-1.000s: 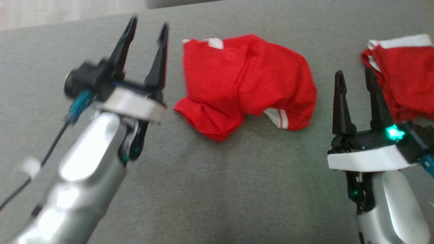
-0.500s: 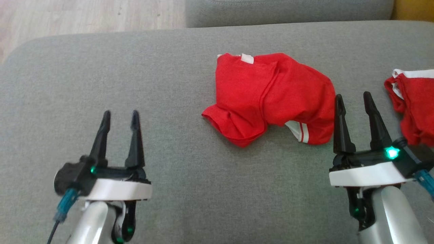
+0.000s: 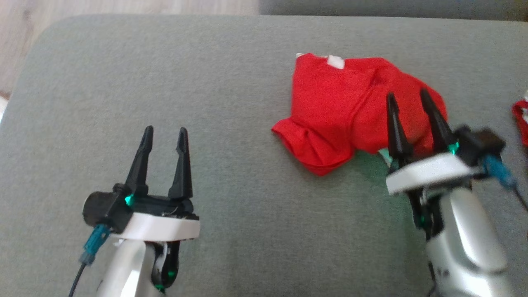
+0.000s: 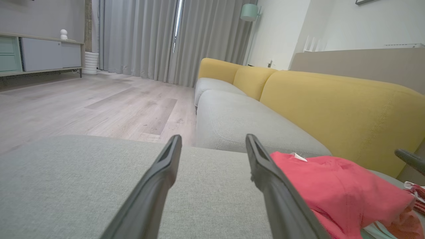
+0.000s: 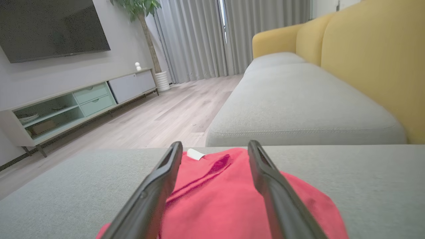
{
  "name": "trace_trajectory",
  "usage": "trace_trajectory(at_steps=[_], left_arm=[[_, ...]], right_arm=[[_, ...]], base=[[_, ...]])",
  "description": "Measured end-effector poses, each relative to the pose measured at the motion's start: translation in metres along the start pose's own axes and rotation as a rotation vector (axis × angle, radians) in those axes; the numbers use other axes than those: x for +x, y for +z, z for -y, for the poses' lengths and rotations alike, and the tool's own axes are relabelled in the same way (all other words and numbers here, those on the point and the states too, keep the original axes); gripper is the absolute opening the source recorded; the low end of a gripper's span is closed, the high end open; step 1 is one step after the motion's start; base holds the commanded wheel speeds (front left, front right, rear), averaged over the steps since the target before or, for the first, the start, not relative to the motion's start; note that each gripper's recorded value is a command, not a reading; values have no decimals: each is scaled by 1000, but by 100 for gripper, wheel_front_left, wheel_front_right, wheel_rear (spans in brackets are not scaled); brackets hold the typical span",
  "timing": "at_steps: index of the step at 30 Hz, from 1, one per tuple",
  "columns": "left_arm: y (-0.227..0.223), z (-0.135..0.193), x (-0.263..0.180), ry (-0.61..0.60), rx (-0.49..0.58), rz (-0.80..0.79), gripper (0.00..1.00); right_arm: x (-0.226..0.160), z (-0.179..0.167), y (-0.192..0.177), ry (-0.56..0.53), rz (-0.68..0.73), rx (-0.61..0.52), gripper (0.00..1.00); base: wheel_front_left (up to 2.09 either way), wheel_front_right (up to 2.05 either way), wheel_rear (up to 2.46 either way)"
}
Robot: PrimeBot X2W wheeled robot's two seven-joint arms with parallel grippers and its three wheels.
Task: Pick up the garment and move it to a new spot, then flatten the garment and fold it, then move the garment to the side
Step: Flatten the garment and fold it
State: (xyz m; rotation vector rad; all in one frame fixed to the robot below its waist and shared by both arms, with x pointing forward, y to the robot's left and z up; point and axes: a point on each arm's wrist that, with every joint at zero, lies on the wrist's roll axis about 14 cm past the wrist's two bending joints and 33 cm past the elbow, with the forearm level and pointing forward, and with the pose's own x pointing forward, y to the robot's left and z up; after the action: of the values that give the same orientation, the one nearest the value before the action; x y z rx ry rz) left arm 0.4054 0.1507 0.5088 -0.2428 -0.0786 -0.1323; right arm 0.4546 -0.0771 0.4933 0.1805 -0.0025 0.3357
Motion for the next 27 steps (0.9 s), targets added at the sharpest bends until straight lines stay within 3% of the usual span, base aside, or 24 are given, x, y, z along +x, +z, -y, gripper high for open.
trace_trajectory(at_steps=[5, 12, 18, 20, 27], left_arm=[[-7, -11, -4, 34, -7, -23, 100], [-8, -27, -12, 82, 6, -34, 100], [-11, -29, -17, 93, -5, -46, 100], [-12, -29, -18, 94, -8, -48, 100], [-6, -28, -20, 92, -16, -32, 100]], right_arm=[[49, -11, -25, 39, -151, 71, 100], [64, -17, -74, 35, -367, 132, 100], [75, -26, -83, 56, -411, 132, 100], [76, -28, -86, 63, -422, 127, 0], [81, -44, -67, 127, -346, 25, 0]], base=[[0, 0, 0], [0, 0, 0], [0, 0, 0], [0, 0, 0], [0, 0, 0]])
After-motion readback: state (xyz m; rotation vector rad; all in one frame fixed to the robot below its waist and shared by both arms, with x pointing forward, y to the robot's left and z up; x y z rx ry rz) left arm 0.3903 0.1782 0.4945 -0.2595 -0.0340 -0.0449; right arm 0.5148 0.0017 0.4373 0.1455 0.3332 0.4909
